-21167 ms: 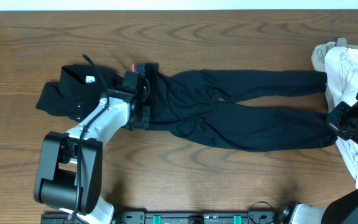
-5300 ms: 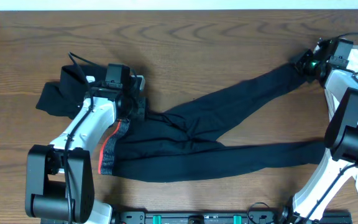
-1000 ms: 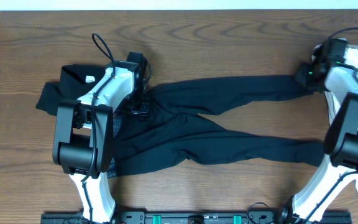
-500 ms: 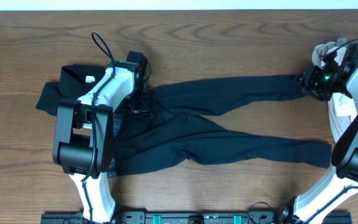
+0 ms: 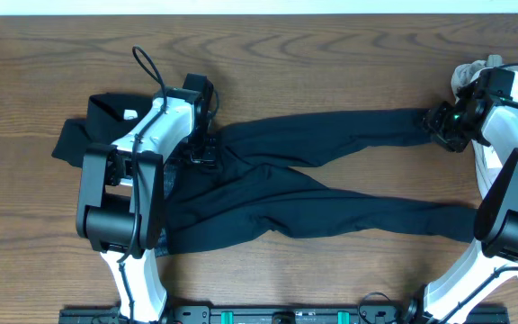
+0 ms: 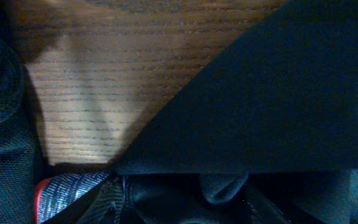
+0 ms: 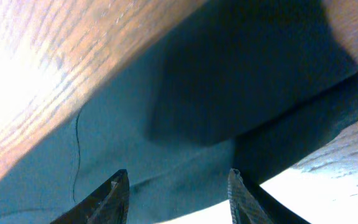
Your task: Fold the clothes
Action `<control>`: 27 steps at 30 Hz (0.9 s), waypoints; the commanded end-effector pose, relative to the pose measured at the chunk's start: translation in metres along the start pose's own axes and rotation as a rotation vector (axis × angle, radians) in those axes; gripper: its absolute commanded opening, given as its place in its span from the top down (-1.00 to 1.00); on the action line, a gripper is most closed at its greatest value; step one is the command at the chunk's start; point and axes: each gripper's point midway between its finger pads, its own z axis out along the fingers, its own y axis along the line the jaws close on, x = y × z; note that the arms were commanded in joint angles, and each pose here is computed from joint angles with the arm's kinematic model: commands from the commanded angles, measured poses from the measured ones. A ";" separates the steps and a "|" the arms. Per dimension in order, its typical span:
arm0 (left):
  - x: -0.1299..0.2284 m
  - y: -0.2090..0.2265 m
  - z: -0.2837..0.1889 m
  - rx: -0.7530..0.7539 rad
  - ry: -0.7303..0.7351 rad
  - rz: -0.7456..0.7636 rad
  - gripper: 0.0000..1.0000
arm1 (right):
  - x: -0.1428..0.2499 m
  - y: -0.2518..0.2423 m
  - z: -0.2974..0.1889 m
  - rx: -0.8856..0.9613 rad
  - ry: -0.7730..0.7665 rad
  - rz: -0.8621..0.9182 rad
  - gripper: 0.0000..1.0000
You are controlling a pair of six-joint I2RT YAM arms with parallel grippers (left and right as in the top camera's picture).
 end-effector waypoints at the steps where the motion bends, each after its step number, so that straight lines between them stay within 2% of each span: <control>1: 0.005 0.005 0.002 -0.020 0.012 -0.003 -0.22 | -0.002 -0.003 0.007 0.014 -0.012 0.070 0.01; 7: 0.006 0.005 0.002 -0.021 0.016 -0.003 -0.22 | -0.002 -0.010 0.019 0.031 -0.011 0.124 0.15; 11: 0.006 0.005 0.002 -0.021 0.016 -0.003 -0.22 | 0.008 -0.016 0.028 0.048 0.034 0.145 0.10; 14: 0.006 0.005 0.002 -0.021 0.016 -0.003 -0.22 | 0.007 -0.019 0.029 0.063 0.028 0.132 0.13; 16: 0.006 0.005 0.002 -0.021 0.016 -0.003 -0.22 | 0.001 -0.018 0.029 0.062 0.003 0.125 0.34; 18: 0.006 0.005 0.002 -0.021 0.016 -0.003 -0.22 | -0.006 -0.015 0.029 0.045 -0.026 0.115 0.66; 25: 0.007 0.005 0.002 -0.022 0.019 -0.002 -0.22 | -0.023 0.007 0.018 -0.134 -0.036 0.120 0.97; 27: 0.007 0.005 0.002 -0.022 0.019 -0.002 -0.22 | -0.029 0.008 0.014 -0.171 -0.044 0.142 0.97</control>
